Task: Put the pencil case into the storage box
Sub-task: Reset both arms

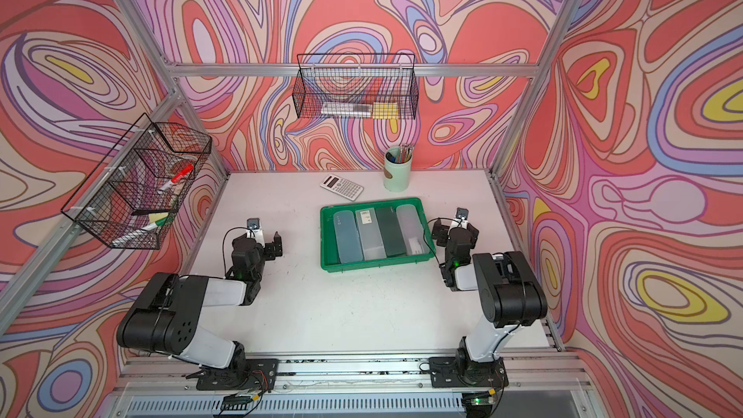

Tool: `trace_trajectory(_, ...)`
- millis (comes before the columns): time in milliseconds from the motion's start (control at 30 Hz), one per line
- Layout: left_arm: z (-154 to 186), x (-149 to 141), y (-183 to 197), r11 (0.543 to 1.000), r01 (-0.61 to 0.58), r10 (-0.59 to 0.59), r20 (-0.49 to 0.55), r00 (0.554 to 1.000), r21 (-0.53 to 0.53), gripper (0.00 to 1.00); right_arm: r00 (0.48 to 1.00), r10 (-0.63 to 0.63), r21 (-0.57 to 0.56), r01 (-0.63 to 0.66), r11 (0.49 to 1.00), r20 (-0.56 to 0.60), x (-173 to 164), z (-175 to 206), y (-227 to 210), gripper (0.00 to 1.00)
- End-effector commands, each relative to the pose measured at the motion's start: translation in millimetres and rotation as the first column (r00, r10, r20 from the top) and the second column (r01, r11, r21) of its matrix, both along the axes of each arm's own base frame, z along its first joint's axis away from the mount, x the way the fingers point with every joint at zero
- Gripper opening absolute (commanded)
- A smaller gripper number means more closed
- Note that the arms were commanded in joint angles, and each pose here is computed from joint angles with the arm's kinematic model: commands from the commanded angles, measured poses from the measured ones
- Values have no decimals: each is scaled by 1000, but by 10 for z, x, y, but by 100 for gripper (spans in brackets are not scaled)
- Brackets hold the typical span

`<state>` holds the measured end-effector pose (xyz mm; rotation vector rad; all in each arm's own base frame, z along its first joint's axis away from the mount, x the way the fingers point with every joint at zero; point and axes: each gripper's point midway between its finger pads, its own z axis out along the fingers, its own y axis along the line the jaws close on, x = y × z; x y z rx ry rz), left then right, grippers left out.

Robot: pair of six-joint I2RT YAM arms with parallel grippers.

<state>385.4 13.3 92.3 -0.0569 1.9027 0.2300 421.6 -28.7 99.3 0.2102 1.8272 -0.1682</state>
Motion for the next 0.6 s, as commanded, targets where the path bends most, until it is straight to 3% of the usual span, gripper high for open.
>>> trace_trajectory(0,1,34,16,1000,-2,2,-1,1000,-4,99,1000,1,-7,0,1000,14,0,14,-16,98)
trace_trajectory(567,3,41,16,1000,-1,1,-3,1000,-7,99,1000,-1,-11,1,1000,14,2,18,-20,98)
